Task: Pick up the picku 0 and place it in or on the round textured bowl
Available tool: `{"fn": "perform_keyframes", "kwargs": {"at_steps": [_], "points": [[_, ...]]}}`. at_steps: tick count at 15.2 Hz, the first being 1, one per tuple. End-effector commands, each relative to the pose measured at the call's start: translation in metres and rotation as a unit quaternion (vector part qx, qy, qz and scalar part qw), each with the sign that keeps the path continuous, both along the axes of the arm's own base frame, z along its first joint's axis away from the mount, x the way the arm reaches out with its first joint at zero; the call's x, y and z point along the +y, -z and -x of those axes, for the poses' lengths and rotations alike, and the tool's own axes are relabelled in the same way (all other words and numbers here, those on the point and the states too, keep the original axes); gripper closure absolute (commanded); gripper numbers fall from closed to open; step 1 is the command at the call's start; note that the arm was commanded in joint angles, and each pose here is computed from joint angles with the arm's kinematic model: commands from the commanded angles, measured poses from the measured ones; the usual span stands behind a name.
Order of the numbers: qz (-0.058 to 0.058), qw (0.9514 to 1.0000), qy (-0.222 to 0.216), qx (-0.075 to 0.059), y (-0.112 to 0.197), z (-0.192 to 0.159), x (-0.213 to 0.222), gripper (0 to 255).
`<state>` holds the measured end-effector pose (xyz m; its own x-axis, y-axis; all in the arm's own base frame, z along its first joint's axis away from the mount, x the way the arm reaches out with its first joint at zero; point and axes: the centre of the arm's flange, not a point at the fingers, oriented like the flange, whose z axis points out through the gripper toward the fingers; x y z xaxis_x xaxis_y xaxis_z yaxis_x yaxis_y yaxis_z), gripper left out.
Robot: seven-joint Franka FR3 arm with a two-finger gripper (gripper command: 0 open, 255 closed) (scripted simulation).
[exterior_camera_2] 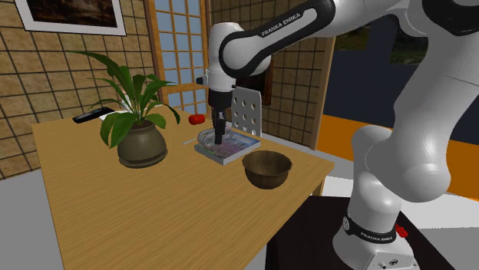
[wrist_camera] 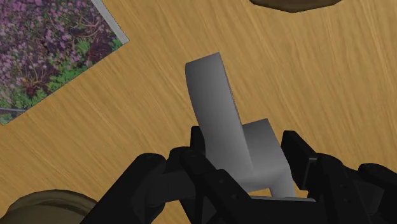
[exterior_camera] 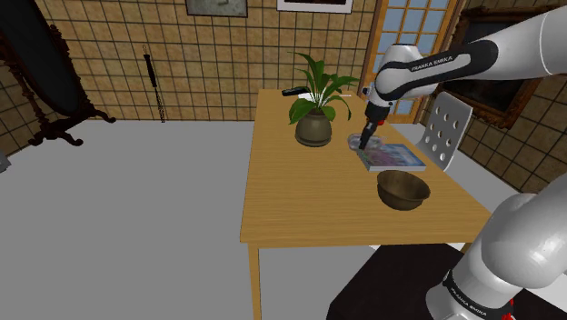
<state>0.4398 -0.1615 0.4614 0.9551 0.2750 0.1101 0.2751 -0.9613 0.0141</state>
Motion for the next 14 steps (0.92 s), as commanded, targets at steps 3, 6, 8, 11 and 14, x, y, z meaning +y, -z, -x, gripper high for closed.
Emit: {"fn": "perform_keyframes", "kwargs": {"at_steps": [3,6,8,11,14], "points": [[0.000,1.0000,0.000,0.000,-0.001,0.054,-0.002,255],[0.000,1.0000,0.000,0.000,-0.001,0.094,-0.001,255],[0.000,1.0000,0.000,0.000,-0.001,0.120,-0.001,255],[0.000,1.0000,0.000,0.000,-0.001,0.160,-0.001,255],[0.000,1.0000,0.000,0.000,0.009,0.175,0.000,255]]}}
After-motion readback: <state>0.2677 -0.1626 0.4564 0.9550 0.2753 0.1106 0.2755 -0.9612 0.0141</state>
